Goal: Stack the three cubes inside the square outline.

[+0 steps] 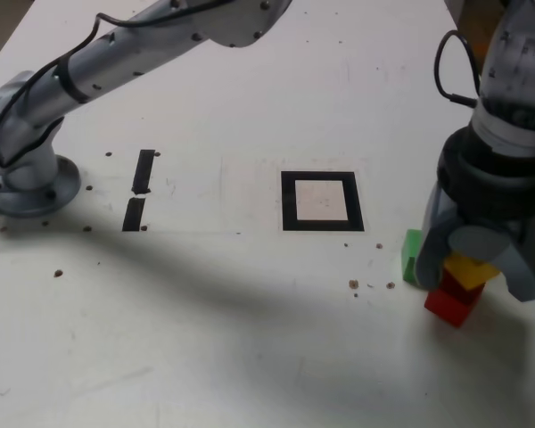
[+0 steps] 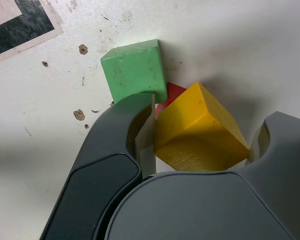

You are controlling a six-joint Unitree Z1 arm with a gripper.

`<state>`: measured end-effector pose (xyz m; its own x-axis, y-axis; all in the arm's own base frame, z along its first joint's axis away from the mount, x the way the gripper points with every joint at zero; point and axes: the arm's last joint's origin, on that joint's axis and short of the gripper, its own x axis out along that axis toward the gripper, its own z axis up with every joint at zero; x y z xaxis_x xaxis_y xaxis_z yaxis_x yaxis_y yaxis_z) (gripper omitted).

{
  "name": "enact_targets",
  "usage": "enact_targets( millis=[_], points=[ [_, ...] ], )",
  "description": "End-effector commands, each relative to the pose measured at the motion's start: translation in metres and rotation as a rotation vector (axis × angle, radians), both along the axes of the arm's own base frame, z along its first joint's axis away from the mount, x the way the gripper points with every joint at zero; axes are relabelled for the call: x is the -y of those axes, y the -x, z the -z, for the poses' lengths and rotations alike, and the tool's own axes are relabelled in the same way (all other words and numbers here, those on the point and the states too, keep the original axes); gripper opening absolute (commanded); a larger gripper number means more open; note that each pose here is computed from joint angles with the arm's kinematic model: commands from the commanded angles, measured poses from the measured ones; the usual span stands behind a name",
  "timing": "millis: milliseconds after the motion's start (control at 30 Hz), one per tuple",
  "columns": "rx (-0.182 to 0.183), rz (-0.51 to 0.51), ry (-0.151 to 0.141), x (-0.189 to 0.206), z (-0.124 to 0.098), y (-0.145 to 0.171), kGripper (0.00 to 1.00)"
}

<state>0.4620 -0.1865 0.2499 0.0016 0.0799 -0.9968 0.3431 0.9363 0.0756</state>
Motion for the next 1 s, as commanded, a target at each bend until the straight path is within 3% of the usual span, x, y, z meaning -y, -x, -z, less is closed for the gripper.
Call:
enact_targets(
  millis=[0, 133, 400, 600, 667, 800, 967],
  points=[
    [-0.008, 0.001, -0.002, -0.002, -0.005, 0.004, 0.22],
    [-0.017, 0.001, -0.006, -0.007, -0.022, 0.018, 0.21],
    [-0.126, -0.040, -0.046, -0.033, -0.054, 0.083, 0.22],
    [-0.181, -0.086, -0.076, -0.036, -0.044, 0.122, 0.23],
    [-0.185, -0.098, -0.071, -0.036, -0.031, 0.129, 0.23],
    [-0.153, -0.128, -0.048, -0.043, -0.011, 0.148, 0.23],
    [-0.151, -0.173, -0.063, -0.056, -0.005, 0.172, 0.23]
  ],
)
